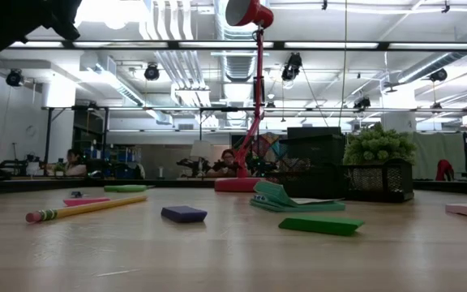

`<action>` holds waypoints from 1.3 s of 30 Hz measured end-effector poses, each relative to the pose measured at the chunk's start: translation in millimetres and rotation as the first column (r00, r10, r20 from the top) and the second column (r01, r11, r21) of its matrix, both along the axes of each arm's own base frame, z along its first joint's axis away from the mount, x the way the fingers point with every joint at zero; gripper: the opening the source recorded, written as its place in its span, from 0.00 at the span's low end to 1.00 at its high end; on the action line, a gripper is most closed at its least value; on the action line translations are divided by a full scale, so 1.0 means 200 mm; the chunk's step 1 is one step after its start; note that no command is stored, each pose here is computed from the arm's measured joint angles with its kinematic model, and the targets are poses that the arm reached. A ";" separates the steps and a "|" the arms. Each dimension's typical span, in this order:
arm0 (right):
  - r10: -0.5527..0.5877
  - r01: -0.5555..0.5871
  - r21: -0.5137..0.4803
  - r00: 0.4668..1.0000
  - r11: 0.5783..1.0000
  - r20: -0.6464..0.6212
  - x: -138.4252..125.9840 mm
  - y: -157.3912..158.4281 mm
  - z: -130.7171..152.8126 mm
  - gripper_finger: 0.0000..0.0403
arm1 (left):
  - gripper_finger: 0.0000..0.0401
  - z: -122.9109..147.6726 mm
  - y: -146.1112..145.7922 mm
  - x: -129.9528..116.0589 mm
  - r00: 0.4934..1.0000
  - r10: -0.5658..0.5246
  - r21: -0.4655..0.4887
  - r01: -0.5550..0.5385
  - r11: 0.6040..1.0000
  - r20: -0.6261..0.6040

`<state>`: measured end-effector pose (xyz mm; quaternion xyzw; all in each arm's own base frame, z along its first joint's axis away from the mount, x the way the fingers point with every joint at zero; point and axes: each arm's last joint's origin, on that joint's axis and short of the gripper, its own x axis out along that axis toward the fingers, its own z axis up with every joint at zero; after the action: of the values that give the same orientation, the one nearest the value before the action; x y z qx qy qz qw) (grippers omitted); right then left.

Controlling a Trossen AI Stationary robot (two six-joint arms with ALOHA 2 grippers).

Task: Pick and place office supplies into organizer
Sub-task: Put the pink sticky note into the desk organizer

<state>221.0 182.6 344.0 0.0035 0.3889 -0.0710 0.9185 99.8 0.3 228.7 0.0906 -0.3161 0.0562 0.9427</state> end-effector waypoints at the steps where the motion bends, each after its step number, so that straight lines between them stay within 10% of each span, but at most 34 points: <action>1: -0.026 0.026 -0.008 0.999 1.000 -0.041 0.00 0.02 -0.03 0.44 | 0.39 0.00 0.00 0.00 1.000 0.000 0.000 0.000 1.000 -0.002; 11: -0.320 0.306 -0.107 0.823 0.946 -0.469 0.05 0.15 -0.41 0.44 | 0.39 0.00 0.00 0.00 1.000 0.001 0.000 -0.001 1.000 -0.002; 20: -0.345 0.286 -0.199 0.676 0.937 -0.651 0.13 0.26 -0.71 0.44 | 0.39 0.00 0.00 0.00 1.000 0.005 0.006 -0.005 1.000 0.000; 39: -0.282 0.140 -0.257 0.677 0.956 -0.680 0.18 0.30 -0.89 0.44 | 0.39 0.00 0.00 -0.01 1.000 0.007 0.007 -0.007 1.000 0.008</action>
<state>257.8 243.5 166.4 -0.0636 0.7007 -0.2082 0.6795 98.6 0.4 228.7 0.0949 -0.3196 0.0584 0.9410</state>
